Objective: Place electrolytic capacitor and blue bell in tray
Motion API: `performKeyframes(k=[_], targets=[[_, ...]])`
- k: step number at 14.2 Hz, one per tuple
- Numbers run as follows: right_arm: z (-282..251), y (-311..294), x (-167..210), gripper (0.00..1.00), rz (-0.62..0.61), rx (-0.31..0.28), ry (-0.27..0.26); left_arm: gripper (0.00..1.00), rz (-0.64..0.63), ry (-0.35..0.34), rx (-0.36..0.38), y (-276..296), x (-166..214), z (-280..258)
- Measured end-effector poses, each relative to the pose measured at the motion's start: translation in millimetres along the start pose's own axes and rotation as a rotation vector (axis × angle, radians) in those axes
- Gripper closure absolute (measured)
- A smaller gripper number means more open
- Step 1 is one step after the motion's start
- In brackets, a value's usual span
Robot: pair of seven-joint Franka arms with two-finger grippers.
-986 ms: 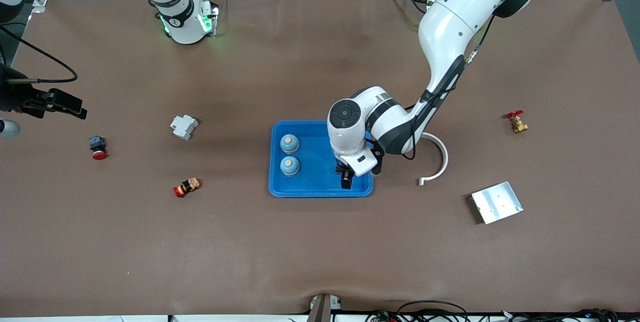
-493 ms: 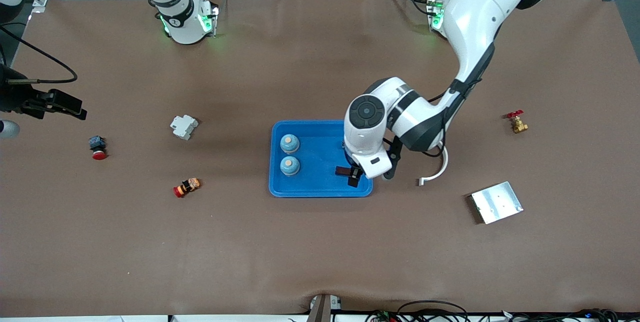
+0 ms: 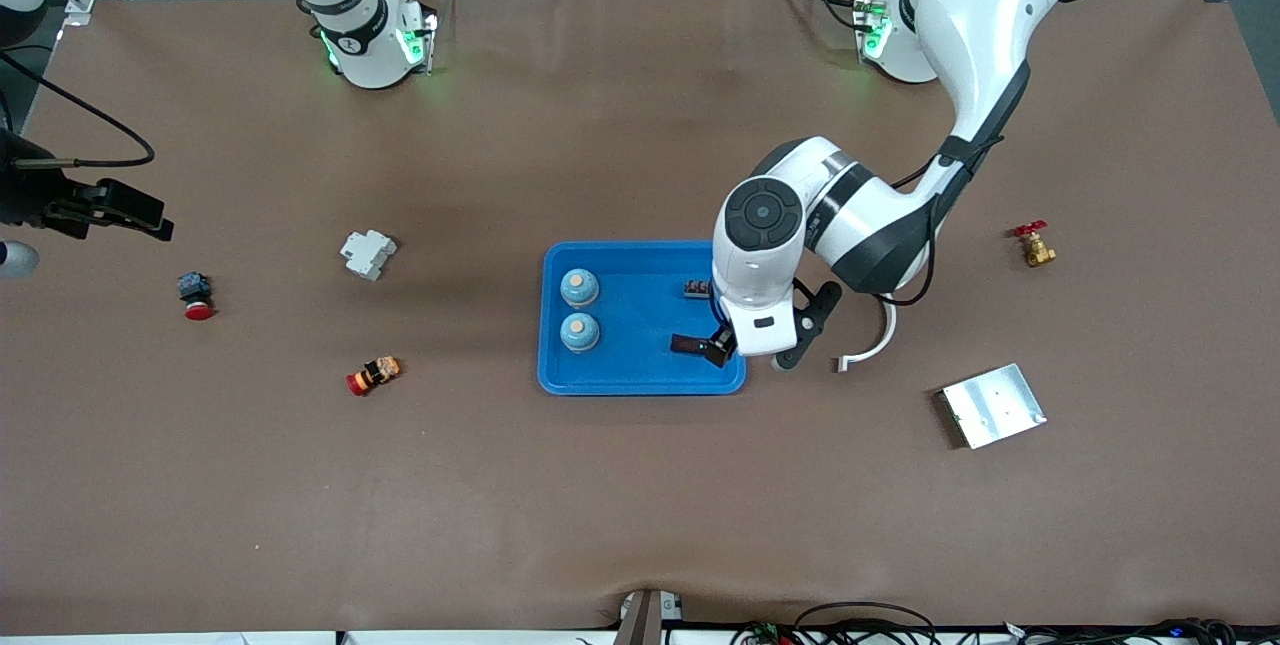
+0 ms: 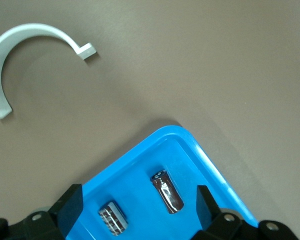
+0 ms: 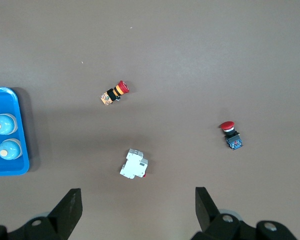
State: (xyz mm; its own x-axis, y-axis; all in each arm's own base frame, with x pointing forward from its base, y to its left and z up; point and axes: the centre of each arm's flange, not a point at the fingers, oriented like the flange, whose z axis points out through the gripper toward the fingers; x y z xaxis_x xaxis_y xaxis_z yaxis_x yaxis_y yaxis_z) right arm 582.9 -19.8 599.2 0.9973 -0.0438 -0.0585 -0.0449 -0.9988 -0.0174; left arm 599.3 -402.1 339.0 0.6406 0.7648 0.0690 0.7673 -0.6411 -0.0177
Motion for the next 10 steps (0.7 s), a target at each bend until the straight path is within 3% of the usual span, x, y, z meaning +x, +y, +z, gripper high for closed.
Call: performKeyframes(k=[3,7,10], targets=[[-0.1,-0.1,0.0,0.0,0.0,0.001,0.0,0.0,0.113,0.018,-0.015,-3.4,15.2,-20.2],[-0.1,-0.4,0.1,0.0,-0.001,0.002,0.001,0.0,0.415,0.063,-0.006,-17.2,38.8,-65.3],[-0.3,-1.3,0.3,0.0,-0.002,0.003,0.003,0.0,0.596,0.056,0.011,-29.7,66.1,-84.8]])
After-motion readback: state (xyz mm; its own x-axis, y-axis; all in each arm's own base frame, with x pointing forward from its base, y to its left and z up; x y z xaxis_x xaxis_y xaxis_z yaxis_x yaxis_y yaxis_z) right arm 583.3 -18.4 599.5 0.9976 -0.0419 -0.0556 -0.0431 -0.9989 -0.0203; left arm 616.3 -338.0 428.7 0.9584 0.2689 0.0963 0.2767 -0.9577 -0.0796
